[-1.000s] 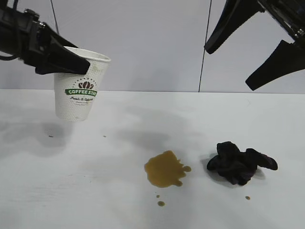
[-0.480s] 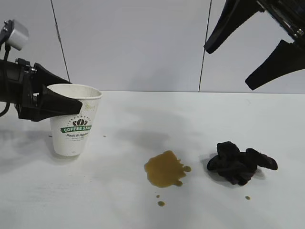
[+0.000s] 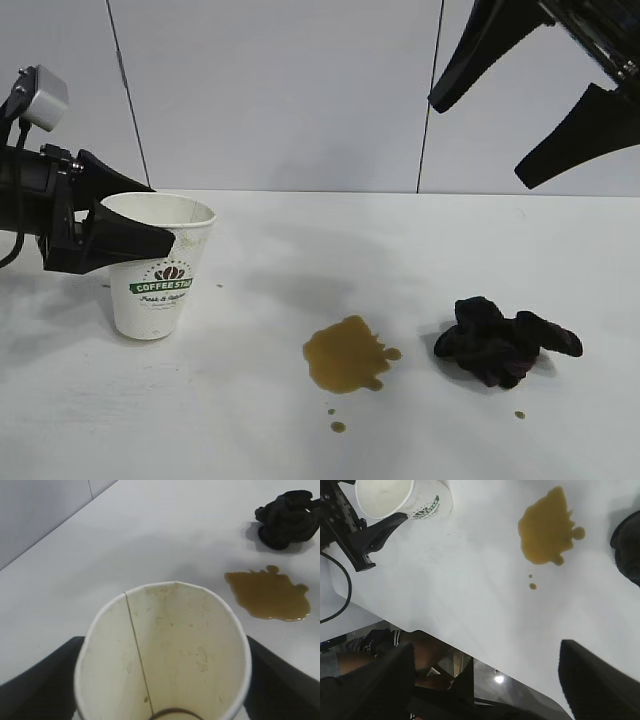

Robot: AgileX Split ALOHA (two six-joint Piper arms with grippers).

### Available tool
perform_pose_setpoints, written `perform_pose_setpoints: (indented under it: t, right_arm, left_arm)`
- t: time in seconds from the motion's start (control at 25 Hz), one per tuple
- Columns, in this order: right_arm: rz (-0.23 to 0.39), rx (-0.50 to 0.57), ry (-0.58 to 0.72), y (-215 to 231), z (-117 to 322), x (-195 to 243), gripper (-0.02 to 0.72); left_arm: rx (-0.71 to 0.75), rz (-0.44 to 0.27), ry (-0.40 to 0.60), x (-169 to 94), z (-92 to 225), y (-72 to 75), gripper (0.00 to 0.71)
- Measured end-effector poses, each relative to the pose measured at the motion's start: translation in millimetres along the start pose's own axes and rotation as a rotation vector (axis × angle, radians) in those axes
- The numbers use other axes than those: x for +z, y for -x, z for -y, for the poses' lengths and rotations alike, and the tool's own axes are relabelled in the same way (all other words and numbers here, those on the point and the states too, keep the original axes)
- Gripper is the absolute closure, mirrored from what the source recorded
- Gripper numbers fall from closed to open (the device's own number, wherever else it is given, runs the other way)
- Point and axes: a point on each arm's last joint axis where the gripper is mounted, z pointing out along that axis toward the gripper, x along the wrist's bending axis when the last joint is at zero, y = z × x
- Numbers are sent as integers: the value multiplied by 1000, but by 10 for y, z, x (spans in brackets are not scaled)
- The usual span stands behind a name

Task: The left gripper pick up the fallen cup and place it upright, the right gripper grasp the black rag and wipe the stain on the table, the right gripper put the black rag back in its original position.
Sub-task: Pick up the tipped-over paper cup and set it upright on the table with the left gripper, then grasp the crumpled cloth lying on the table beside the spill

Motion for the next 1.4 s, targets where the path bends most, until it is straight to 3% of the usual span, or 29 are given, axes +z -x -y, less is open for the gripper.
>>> perform_pose_setpoints:
  t: [0.2, 0.52, 0.68, 0.84, 0.96, 1.12, 1.24, 1.4]
  right_arm:
    - [0, 0, 0, 0, 0, 0, 159]
    - [0, 0, 0, 0, 0, 0, 159]
    - [0, 0, 0, 0, 0, 0, 159]
    - [0, 0, 1, 0, -1, 0, 159]
    - [1, 0, 1, 1, -1, 0, 159]
    - [1, 0, 1, 1, -1, 0, 159]
    - [1, 0, 2, 1, -2, 0, 159]
    - [1, 0, 2, 1, -2, 0, 159]
  left_arm:
    - [-28, -15, -23, 0, 21, -13, 28]
    - [36, 40, -91, -22, 56, 35, 17]
    - [59, 33, -141, -93, -9, 34, 17]
    - [21, 35, -248, -173, -12, 48, 17]
    - [-35, 37, -390, -248, 61, 64, 17]
    - [-172, -95, -550, -421, 38, 14, 20]
    - [-302, -276, -608, -628, -91, -48, 21]
    - [-352, -542, -614, -1096, -309, -167, 28]
